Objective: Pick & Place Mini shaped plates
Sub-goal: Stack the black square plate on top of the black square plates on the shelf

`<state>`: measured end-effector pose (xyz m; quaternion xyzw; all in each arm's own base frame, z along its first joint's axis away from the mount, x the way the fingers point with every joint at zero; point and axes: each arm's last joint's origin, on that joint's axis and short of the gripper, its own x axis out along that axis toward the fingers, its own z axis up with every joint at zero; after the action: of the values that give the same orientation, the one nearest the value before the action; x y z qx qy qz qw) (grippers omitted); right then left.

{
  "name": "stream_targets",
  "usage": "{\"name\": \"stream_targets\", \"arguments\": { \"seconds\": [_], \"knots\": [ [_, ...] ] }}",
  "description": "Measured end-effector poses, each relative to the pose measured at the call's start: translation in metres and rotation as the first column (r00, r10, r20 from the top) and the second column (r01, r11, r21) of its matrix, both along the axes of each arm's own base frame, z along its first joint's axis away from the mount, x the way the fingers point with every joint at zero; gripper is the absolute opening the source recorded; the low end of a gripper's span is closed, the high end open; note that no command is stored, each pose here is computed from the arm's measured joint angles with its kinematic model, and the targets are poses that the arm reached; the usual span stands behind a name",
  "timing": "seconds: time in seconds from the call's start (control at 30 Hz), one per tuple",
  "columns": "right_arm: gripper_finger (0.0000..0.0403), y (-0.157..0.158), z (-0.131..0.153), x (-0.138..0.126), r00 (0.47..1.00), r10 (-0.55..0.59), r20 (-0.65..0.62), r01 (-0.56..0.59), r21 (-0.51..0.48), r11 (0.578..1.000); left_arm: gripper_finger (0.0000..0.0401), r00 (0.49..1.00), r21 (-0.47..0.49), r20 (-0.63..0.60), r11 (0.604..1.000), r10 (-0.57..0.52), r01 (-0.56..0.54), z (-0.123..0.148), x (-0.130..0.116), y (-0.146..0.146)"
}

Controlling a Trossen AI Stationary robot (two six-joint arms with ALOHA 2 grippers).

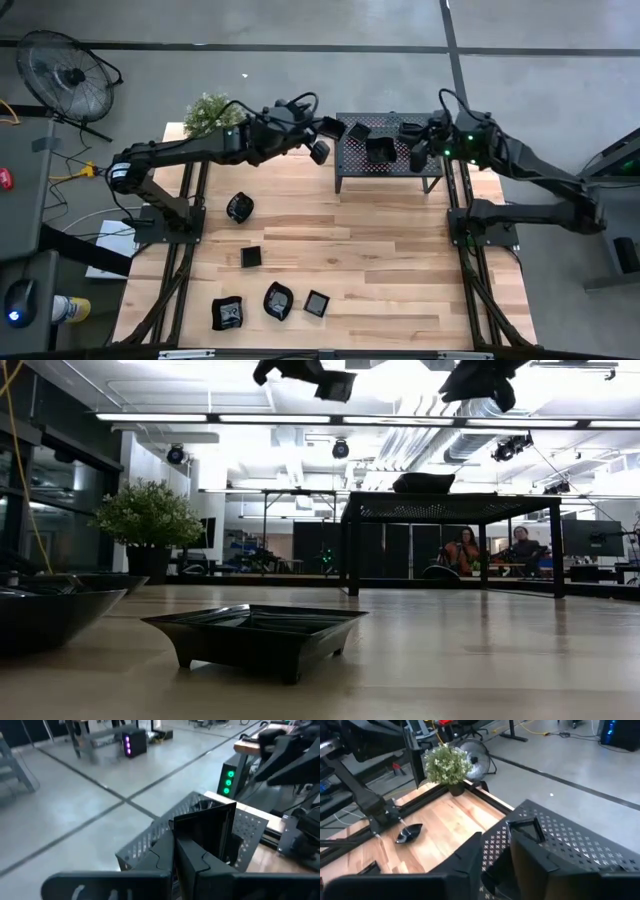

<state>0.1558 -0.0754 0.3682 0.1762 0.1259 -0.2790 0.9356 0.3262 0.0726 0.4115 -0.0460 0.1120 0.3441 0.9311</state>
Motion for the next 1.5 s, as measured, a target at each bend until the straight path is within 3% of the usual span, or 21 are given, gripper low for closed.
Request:
{"name": "stream_targets", "arguments": {
  "seconds": [0.23,0.3,0.53,0.8,1.27,1.5],
  "knots": [
    [0.0153,-0.008,0.001,0.018,0.999,0.032,0.025,-0.031,-0.074,0.997,0.0000,1.000,0.089,-0.007,0.996,0.015,-0.015,0.005,0.001,0.001],
    [0.0158,-0.008,0.004,0.019,0.999,0.047,0.022,-0.044,-0.138,0.989,0.0000,1.000,0.112,-0.024,0.994,0.018,-0.015,0.004,0.003,0.002],
    [0.0160,-0.005,0.007,0.020,0.995,0.088,0.050,-0.080,-0.150,0.985,0.0000,1.000,0.149,-0.005,0.989,-0.014,0.015,0.007,0.006,0.002],
    [0.0160,-0.002,0.008,0.042,1.000,0.028,-0.001,-0.027,-0.335,0.942,0.0000,0.999,0.282,-0.010,0.958,-0.053,0.054,0.003,0.025,0.004],
    [0.0160,0.001,-0.001,0.083,0.996,-0.029,0.079,0.055,-0.352,0.934,0.0000,1.000,0.376,0.007,0.926,0.024,-0.024,0.000,0.037,0.009],
    [0.0149,0.003,-0.002,0.095,0.994,-0.055,0.096,0.090,-0.415,0.905,0.0000,0.999,0.435,-0.012,0.899,0.047,-0.038,-0.006,0.047,0.011]
  ]
}}
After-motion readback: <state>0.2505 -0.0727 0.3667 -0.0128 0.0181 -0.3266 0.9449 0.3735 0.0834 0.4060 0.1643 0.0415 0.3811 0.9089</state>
